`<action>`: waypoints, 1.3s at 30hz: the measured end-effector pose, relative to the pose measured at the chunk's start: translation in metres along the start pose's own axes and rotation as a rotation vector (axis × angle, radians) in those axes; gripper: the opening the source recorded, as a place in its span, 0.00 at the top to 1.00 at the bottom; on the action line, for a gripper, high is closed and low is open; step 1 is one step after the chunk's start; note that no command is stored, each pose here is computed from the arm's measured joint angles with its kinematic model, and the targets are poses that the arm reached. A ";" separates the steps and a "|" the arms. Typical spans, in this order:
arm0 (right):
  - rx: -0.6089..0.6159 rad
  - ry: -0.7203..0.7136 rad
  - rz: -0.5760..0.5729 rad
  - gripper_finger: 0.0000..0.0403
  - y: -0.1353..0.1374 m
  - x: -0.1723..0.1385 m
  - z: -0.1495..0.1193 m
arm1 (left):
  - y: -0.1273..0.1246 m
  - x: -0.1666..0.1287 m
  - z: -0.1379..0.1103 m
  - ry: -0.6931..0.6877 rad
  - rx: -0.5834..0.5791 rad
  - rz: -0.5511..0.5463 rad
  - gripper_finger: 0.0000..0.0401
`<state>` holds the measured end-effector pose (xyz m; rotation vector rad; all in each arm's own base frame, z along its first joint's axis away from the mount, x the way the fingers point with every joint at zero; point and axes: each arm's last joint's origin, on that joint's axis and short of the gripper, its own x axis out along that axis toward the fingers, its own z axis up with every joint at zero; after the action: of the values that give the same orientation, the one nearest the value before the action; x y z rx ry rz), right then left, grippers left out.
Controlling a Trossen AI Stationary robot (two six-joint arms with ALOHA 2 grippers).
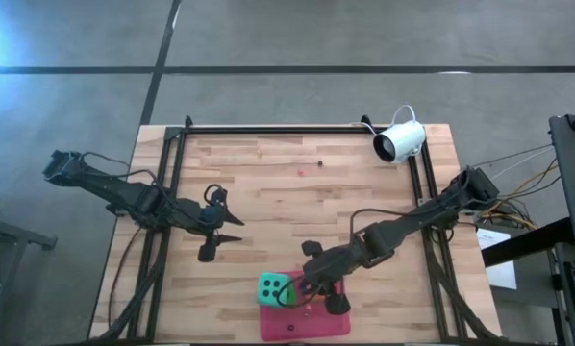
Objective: Pick & Place Dice
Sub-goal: Put the blue dice into the pink bin, then put the black dice into the pink bin
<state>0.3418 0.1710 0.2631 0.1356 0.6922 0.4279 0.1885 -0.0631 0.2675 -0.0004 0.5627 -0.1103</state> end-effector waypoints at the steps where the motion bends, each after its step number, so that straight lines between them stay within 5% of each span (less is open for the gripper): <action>1: 0.001 0.002 0.009 0.85 0.000 0.000 0.000 | 0.000 0.000 0.000 0.000 0.000 0.000 0.50; 20: 0.015 0.041 -0.001 0.62 0.000 -0.002 -0.003 | 0.000 0.000 0.000 0.000 0.000 0.000 0.57; 39: -0.046 0.001 -0.024 0.67 -0.002 -0.034 0.018 | 0.000 0.000 0.000 0.000 0.000 0.000 0.56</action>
<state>0.3304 0.1553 0.2961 0.0834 0.6842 0.4205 0.1884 -0.0631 0.2675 0.0000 0.5631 -0.1105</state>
